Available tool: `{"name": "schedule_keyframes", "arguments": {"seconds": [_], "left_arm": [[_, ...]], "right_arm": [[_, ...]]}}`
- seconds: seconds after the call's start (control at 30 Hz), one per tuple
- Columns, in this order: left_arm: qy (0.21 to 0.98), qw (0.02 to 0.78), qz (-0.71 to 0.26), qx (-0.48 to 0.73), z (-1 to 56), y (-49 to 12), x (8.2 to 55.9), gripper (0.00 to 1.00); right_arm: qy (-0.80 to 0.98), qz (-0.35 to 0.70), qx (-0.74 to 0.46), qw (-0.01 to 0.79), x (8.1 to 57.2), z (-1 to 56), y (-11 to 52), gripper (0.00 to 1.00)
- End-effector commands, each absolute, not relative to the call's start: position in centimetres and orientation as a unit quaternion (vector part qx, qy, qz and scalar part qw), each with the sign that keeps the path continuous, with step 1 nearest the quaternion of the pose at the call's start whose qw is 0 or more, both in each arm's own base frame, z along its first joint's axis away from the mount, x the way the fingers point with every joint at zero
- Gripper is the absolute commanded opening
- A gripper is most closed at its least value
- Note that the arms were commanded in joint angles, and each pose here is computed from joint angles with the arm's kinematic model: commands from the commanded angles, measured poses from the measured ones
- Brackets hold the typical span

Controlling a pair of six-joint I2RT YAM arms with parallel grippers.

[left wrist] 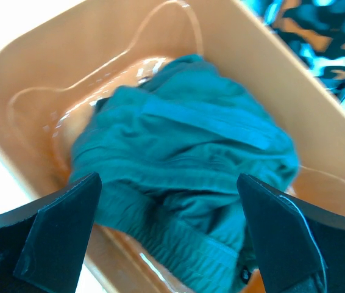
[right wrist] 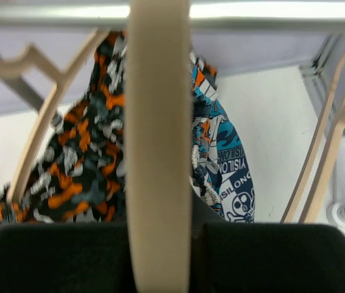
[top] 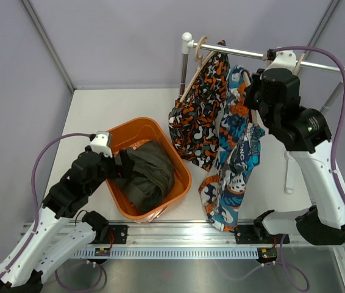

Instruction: Remove the shorts from the hanger

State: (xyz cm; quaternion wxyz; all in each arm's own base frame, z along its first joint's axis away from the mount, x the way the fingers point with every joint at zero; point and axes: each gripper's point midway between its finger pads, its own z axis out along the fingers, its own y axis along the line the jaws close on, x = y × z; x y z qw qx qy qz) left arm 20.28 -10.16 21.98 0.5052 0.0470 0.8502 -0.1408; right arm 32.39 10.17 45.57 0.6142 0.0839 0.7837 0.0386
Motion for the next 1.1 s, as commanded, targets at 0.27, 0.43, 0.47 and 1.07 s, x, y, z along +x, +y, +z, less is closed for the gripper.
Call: {"name": "schedule_keyframes", "arguments": {"seconds": [0.27,0.43,0.47,1.07], "left_arm": [[0.786,0.549,-0.242,0.152,32.5,-19.6,20.9,0.99],[0.788,0.546,-0.235,0.159,34.4,-25.9,22.4,0.99],[0.782,0.548,-0.257,0.149,35.5,-26.9,22.4,0.99],[0.762,0.512,-0.384,0.104,36.4,-38.5,23.5,0.98]], "right_arm": [[0.842,0.156,-0.015,0.516,25.3,39.1,14.2,0.00],[0.846,0.165,-0.028,0.507,23.0,38.5,15.2,0.00],[0.847,0.170,-0.037,0.503,22.5,38.1,15.7,0.00],[0.843,0.157,-0.030,0.514,19.9,36.1,16.9,0.00]]}}
